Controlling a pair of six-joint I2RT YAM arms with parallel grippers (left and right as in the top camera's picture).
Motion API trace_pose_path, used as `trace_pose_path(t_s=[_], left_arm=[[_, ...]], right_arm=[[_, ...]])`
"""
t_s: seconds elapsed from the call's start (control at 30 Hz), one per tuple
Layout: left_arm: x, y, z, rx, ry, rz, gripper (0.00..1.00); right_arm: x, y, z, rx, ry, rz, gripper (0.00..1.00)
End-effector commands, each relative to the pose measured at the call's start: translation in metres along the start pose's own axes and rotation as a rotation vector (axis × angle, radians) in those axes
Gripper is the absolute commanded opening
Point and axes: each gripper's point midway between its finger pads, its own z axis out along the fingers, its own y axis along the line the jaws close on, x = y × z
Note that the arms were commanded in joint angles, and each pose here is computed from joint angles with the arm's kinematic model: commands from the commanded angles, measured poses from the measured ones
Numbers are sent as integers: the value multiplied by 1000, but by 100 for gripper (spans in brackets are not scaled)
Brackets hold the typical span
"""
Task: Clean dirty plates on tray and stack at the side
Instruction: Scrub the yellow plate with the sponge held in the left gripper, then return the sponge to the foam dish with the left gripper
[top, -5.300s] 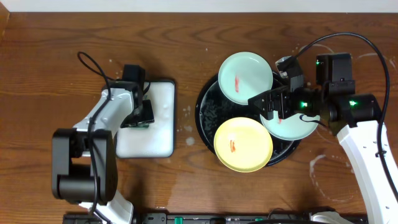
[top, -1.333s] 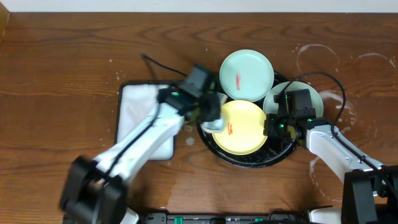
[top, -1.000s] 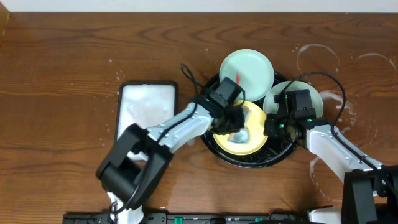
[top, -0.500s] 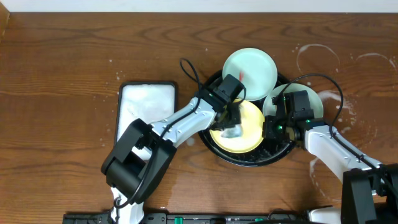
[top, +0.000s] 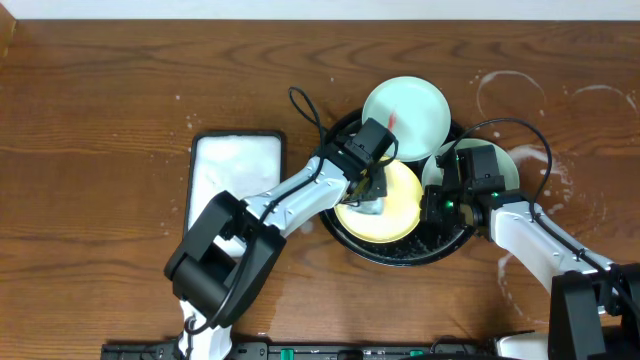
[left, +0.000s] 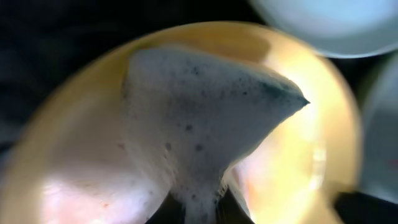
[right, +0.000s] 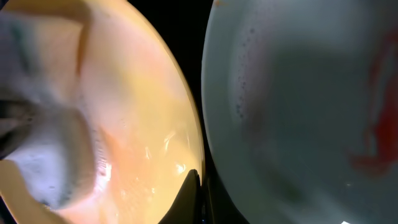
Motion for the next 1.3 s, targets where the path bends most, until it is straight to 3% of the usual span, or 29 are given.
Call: trace_pose_path(t_s=[0.0, 0.23, 0.37, 0.53, 0.67, 1.03, 1.27], left_arm=[[38, -31, 14, 156, 179, -63, 7], [52, -30, 12, 158, 250, -106, 7], [42, 7, 14, 10, 201, -113, 7], [1, 80, 6, -280, 22, -82, 7], [-26, 108, -4, -392, -74, -29, 8], [-43, 85, -27, -376, -147, 126, 7], [-74, 67, -99, -300, -328, 94, 8]], right_arm=[[-5, -9, -1, 49, -19, 12, 1], [-5, -9, -1, 49, -20, 12, 1], [-5, -9, -1, 49, -19, 12, 1], [-5, -9, -1, 49, -20, 12, 1], [-5, -9, -1, 49, -19, 12, 1], [-3, -9, -1, 51, -13, 10, 1], [-3, -10, -1, 52, -12, 2, 1]])
